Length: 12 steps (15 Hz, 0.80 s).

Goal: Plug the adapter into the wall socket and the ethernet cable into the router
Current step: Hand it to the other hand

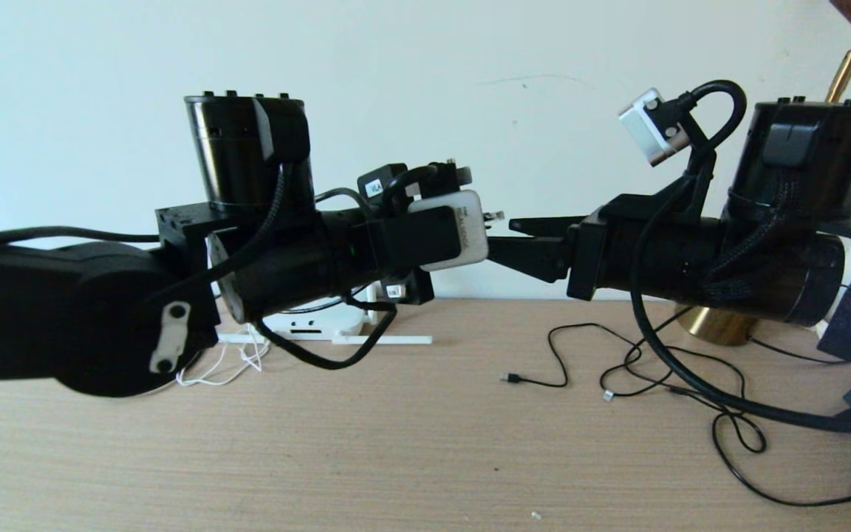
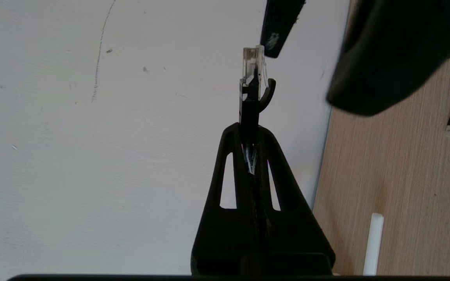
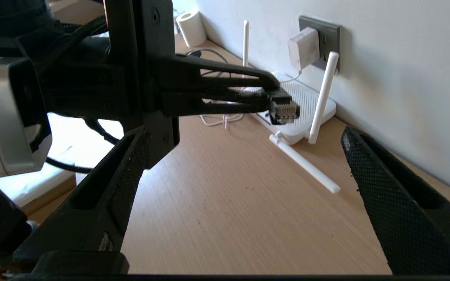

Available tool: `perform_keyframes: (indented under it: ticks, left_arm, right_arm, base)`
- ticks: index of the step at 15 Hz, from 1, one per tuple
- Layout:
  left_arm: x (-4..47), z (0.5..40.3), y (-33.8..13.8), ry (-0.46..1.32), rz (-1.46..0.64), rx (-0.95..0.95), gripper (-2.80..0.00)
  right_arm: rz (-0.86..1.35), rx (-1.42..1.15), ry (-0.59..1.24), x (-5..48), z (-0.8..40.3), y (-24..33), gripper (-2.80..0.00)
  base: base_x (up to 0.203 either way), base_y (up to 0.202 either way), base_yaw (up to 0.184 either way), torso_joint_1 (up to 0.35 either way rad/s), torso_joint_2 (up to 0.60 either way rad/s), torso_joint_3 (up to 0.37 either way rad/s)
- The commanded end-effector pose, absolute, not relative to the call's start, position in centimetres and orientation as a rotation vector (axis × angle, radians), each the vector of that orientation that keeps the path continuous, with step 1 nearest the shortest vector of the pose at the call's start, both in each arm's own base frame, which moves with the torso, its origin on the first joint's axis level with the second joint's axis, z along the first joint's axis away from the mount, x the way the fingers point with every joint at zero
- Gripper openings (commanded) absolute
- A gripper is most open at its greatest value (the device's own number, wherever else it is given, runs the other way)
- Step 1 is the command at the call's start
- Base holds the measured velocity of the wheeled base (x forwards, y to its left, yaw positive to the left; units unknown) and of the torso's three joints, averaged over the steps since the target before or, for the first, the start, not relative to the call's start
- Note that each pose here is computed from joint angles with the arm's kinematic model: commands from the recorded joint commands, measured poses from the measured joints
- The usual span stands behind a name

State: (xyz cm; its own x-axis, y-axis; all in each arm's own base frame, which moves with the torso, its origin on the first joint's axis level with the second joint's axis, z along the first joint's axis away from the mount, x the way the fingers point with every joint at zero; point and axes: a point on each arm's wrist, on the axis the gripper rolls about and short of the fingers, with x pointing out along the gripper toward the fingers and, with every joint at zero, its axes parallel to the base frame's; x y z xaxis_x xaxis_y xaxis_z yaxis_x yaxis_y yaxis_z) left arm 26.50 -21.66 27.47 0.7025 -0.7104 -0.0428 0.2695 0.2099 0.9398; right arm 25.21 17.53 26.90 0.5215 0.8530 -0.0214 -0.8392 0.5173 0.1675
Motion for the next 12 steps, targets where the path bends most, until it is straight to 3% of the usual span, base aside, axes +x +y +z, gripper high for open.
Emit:
perform_keyframes:
  ticks: [1, 5, 6, 12]
  left_arm:
    - [26.49, 27.45, -21.73, -0.454, -0.713, 1.179, -2.80]
    - [26.49, 27.40, -21.73, -0.453, -0.716, 1.178, -2.80]
    - [26.51, 27.45, -21.71, -0.454, -0.714, 1.178, -2.80]
    - [26.68, 27.27, -21.82, -0.452, -0.714, 1.176, -2.80]
  right_arm:
    - [1.020, 0.144, 0.101, 25.41, 26.81, 17.67, 0.00]
    - [1.019, 0.145, 0.092, 25.47, 26.90, 17.69, 0.00]
    - [1.019, 0.145, 0.091, 25.48, 26.92, 17.68, -2.80]
    - [1.022, 0.145, 0.091, 25.33, 26.91, 17.64, -2.80]
  base:
    - [0.000, 0.000, 0.000, 0.000, 0.00, 0.000]
    - [0.000, 0.000, 0.000, 0.000, 0.00, 0.000]
    - [0.000, 0.000, 0.000, 0.000, 0.00, 0.000]
    - [0.000, 0.000, 0.000, 0.000, 0.00, 0.000]
